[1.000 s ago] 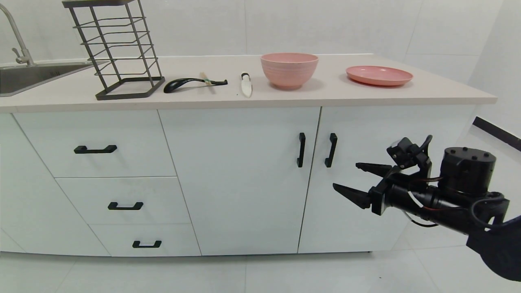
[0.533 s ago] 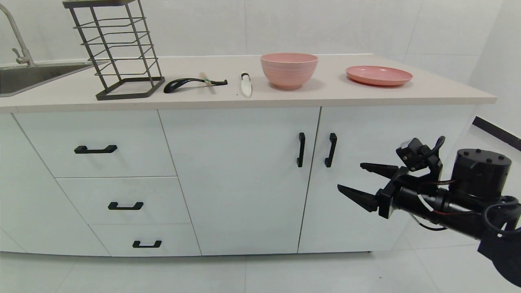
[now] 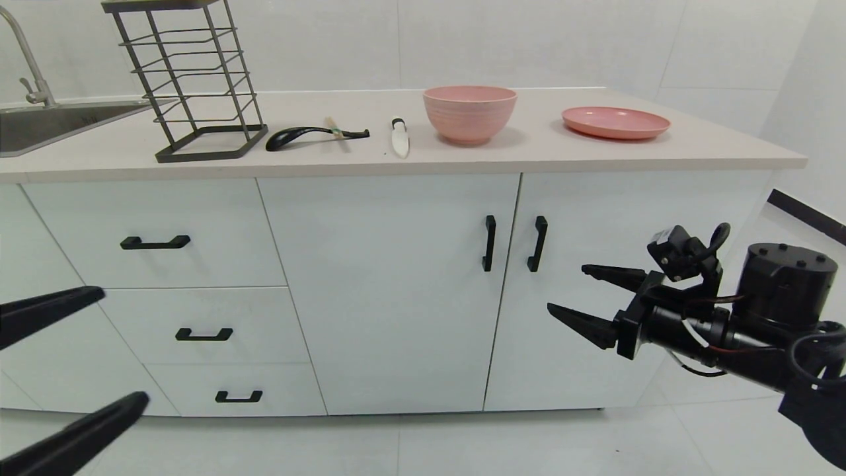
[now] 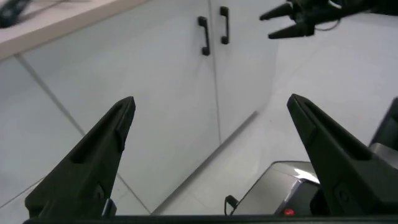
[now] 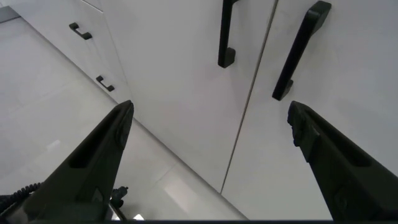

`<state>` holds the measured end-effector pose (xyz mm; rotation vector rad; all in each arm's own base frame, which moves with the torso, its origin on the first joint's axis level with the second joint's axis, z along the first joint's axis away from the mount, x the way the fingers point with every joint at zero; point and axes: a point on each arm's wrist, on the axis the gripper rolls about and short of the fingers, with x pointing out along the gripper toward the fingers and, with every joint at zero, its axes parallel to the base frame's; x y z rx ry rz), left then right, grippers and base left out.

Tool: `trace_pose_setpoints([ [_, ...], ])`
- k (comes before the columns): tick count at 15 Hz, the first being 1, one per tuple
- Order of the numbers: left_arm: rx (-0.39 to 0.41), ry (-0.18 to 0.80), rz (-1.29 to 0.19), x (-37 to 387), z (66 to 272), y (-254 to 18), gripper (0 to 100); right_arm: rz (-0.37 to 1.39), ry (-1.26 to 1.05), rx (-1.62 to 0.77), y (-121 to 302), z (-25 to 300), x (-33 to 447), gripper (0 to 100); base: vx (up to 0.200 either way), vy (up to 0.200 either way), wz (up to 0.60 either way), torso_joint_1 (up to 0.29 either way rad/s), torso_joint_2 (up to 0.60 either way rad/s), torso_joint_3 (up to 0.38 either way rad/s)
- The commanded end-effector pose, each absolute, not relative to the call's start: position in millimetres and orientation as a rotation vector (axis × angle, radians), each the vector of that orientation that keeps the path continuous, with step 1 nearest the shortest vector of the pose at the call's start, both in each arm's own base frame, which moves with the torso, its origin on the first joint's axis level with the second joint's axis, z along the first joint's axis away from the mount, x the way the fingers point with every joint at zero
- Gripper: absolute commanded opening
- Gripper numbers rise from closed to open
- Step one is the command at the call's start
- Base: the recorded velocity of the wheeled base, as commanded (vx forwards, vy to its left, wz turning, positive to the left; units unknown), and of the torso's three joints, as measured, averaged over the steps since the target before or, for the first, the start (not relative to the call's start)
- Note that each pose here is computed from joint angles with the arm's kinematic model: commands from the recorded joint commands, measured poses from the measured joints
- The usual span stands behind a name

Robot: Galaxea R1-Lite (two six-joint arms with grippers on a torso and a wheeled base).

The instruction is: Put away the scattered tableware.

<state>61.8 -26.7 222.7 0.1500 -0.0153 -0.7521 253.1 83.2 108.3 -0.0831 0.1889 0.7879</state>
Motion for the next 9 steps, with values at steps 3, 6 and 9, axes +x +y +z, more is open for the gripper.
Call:
trace_pose_setpoints([
  [3, 0.172, 0.118, -0.99, 124.7, 206.2, -71.8, 100, 0.812, 0.164, -0.083, 83.7, 109.7, 253.7, 100, 0.0, 0.0, 0.0, 0.0, 0.0, 0.0],
  [6, 0.176, 0.162, -1.103, 148.2, 190.6, -99.9, 100, 0.815, 0.162, -0.083, 84.5, 105.8, 257.8, 100, 0.0, 0.0, 0.0, 0.0, 0.0, 0.0],
  [9, 0.163, 0.071, -1.32, 160.7, 183.7, -135.5, 100, 0.883, 0.105, -0.079, 85.5, 98.1, 266.7, 100, 0.0, 0.0, 0.0, 0.0, 0.0, 0.0],
])
